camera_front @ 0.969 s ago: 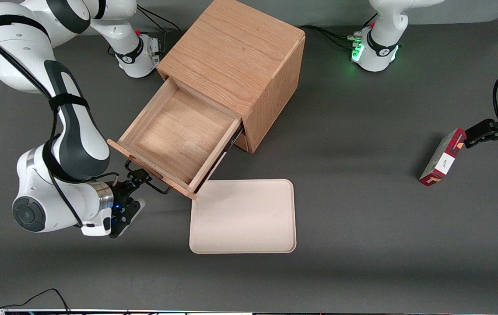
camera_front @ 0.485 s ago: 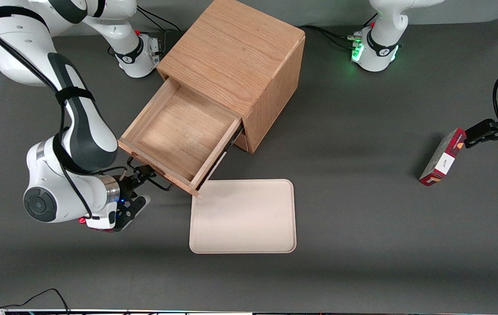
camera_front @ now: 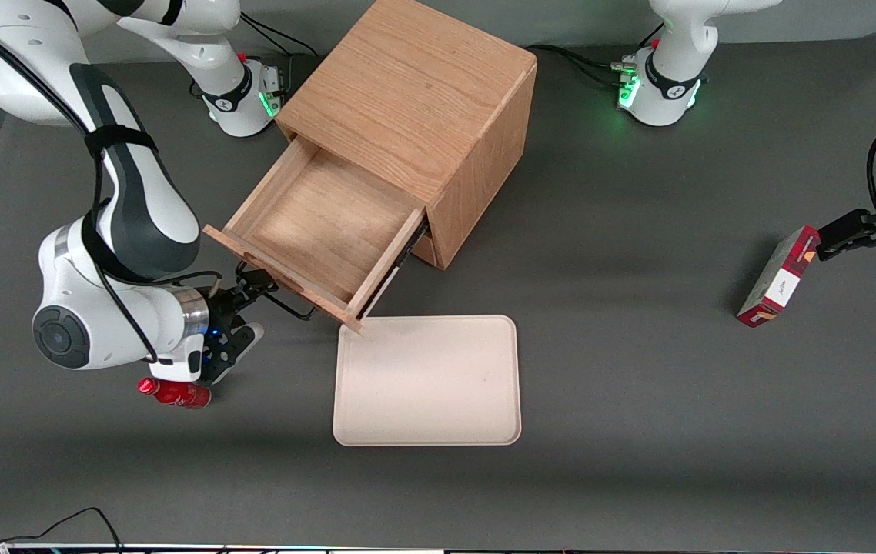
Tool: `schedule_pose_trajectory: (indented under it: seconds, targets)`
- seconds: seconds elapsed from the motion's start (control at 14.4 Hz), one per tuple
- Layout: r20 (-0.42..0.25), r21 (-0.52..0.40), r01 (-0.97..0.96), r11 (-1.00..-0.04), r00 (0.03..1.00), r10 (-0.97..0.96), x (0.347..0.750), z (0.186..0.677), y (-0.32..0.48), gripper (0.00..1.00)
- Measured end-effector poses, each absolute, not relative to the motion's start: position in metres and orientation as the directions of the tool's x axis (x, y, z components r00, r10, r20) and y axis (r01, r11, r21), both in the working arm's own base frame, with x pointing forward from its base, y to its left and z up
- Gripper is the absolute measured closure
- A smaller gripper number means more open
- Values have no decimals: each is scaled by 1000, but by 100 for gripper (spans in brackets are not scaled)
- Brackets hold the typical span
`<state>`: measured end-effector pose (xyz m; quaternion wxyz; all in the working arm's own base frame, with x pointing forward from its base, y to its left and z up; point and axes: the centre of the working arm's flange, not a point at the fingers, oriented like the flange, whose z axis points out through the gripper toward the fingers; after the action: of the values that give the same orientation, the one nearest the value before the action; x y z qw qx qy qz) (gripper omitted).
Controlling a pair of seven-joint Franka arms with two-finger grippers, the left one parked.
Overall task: Close top drawer
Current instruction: 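Push the drawer front with the right gripper into the cabinet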
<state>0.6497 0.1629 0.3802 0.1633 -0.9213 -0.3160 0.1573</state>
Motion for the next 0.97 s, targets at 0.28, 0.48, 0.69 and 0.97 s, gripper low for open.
schedule_pose_trajectory:
  seconds: [0.28, 0.48, 0.69, 0.97]
  targets:
    - [-215, -411, 489, -770, 769, 603, 635, 382, 168, 0]
    - [-218, -427, 472, -772, 775, 594, 621, 385, 174, 0]
    - [-209, -441, 456, -773, 785, 583, 604, 384, 181, 0]
    - [-203, -445, 440, -780, 799, 567, 580, 384, 189, 0]
